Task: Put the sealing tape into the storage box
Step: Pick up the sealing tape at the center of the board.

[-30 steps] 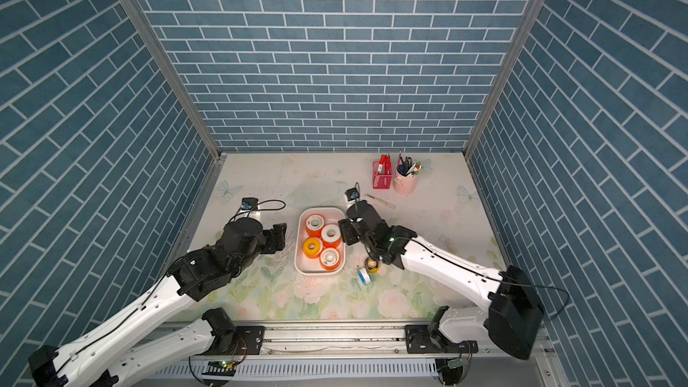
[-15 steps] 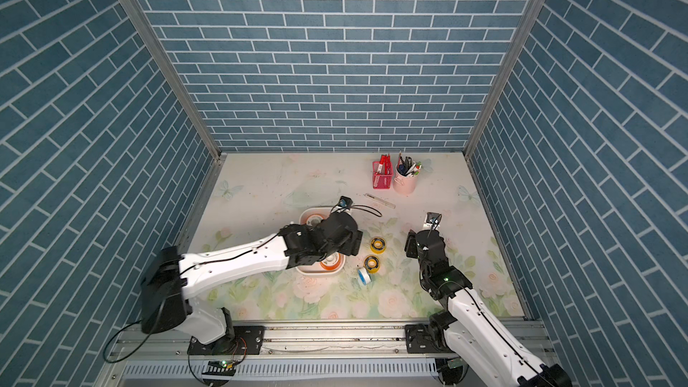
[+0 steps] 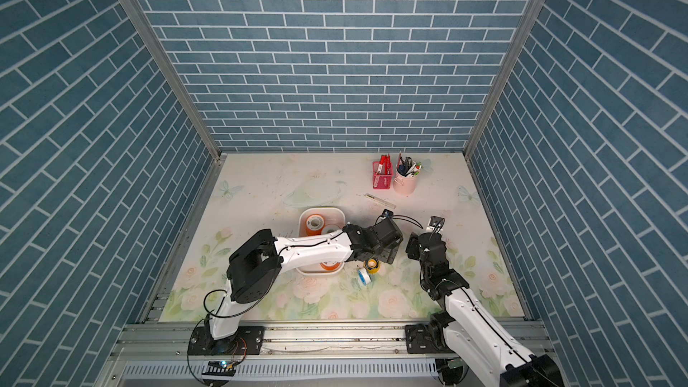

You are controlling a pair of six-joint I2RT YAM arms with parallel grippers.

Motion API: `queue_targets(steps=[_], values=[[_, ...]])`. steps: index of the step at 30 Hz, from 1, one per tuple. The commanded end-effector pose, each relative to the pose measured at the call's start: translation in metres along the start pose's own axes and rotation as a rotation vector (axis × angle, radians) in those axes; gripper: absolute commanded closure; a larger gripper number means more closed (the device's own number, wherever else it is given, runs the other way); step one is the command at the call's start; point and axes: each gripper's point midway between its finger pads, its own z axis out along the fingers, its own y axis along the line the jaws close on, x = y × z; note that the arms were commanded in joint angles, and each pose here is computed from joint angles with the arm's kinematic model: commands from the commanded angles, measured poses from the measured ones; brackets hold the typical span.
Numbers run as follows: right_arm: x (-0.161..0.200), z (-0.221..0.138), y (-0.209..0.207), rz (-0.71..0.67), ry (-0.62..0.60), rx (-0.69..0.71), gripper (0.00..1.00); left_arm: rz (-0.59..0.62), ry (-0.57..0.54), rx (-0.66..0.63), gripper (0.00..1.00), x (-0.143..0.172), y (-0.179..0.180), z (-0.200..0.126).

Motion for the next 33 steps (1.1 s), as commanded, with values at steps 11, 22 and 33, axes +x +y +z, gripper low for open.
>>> queue_targets(steps=[11,22,33], values=[[-0.001,0.002,0.003,0.033,-0.01,-0.025,0.32,-0.026,0.066,-0.076,0.14,0.02,0.019,0.034],[-0.001,0.002,0.003,0.032,-0.011,-0.029,0.32,-0.035,0.074,-0.103,0.29,0.025,0.027,0.05],[-0.002,0.001,0.005,0.028,-0.012,-0.039,0.32,-0.036,0.027,-0.098,0.43,0.008,0.025,0.036]])
